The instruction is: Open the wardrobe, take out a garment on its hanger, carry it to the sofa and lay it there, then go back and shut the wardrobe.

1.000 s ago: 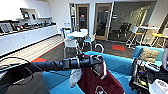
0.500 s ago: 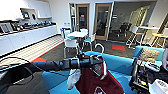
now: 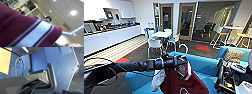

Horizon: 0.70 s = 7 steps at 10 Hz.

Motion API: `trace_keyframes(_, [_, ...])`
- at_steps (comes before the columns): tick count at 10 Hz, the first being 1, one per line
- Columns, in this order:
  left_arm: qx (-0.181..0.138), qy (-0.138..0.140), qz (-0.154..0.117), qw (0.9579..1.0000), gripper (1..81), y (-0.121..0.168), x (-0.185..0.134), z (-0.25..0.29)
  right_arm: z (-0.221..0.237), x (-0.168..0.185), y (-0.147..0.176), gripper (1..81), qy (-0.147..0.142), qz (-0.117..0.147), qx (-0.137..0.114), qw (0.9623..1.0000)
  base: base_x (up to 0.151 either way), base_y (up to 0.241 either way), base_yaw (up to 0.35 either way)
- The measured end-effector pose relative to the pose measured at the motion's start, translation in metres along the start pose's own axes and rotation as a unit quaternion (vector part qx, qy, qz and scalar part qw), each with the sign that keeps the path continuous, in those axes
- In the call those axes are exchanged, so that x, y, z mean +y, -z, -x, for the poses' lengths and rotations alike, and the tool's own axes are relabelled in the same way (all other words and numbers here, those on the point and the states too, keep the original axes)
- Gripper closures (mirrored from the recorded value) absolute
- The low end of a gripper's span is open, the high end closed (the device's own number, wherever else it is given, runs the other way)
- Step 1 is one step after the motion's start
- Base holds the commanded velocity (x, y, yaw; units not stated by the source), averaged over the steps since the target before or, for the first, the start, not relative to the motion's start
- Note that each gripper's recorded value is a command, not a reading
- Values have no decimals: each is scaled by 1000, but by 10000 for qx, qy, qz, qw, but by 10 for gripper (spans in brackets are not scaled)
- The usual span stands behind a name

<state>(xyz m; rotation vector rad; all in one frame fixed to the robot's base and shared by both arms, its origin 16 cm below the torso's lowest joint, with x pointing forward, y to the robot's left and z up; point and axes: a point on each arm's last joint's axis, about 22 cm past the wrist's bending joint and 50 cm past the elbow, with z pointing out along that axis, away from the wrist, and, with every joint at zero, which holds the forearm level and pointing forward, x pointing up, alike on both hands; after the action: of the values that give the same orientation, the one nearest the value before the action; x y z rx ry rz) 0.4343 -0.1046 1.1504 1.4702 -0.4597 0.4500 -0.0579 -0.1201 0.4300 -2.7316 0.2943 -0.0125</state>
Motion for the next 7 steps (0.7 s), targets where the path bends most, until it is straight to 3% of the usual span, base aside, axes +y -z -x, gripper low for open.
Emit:
trace_keyframes(2, [1,8,-21,10000,811,0,-3,0,-11,-1,-1,10,20,-19,83,10000,86,0,0])
trace_keyframes(7, [-11,-44,-24,10000,811,-3,-4,2,1,1,0,10,-5,6,-7,10000,0,0,0])
